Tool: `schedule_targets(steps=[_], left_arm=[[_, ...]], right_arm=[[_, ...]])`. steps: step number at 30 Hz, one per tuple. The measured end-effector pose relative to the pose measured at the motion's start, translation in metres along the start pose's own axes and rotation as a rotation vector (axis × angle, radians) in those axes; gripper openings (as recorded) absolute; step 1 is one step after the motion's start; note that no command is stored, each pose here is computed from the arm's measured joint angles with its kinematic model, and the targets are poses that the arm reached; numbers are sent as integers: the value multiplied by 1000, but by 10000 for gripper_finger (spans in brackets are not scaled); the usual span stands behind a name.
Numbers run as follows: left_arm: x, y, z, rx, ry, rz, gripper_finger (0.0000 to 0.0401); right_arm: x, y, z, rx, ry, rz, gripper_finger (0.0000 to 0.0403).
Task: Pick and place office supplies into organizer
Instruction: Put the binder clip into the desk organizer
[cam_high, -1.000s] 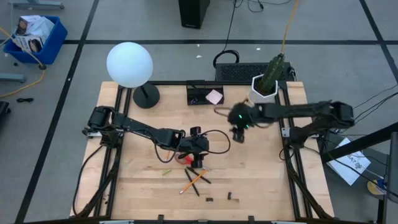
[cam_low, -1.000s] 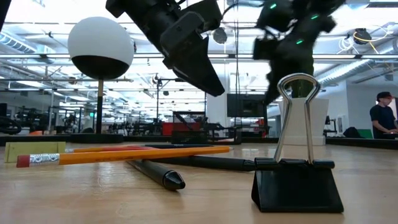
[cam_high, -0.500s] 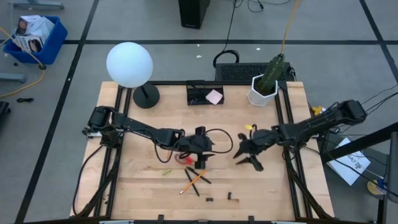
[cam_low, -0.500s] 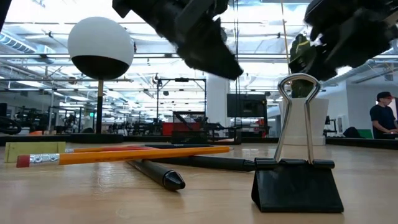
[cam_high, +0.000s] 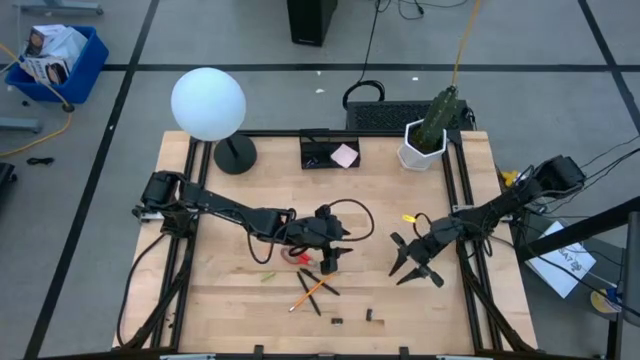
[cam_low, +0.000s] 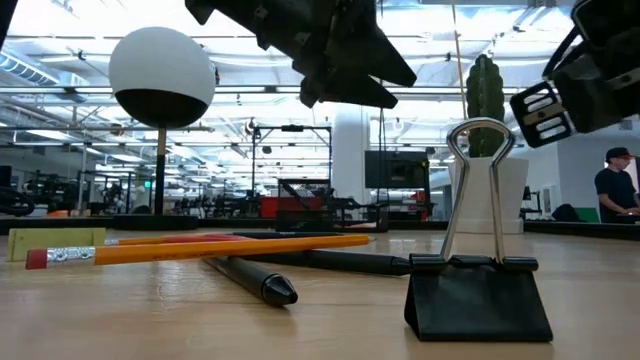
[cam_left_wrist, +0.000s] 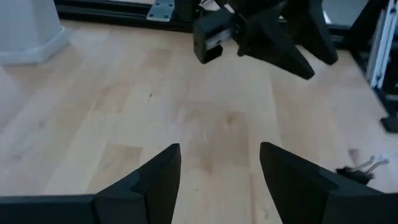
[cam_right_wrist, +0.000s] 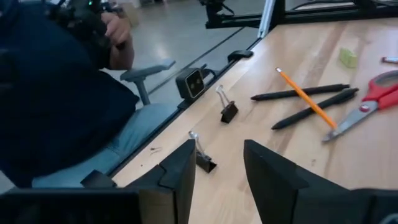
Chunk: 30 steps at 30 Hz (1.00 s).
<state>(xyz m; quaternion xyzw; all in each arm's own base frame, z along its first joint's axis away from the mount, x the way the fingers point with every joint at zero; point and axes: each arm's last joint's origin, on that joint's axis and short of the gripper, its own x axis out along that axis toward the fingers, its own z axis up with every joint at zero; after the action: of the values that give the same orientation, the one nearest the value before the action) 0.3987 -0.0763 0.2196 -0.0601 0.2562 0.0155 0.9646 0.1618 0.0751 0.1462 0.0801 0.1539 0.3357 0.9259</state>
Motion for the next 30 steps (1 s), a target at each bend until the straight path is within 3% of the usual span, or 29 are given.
schedule_targets(steps=[8, 16, 22, 30], left_arm=[[-2, -7, 19, -56, -199, -59, 228], [-23, -5, 53, -76, -444, -224, 228], [-49, -13, 64, -47, -439, -299, 228], [-68, -30, 66, 79, -445, -295, 228]], right_arm=[[20, 9, -2, -105, 61, 18, 126], [46, 4, -4, -194, 140, 2, 125], [60, -1, -9, -242, 140, -17, 125], [67, -6, -20, -212, 170, -47, 125]])
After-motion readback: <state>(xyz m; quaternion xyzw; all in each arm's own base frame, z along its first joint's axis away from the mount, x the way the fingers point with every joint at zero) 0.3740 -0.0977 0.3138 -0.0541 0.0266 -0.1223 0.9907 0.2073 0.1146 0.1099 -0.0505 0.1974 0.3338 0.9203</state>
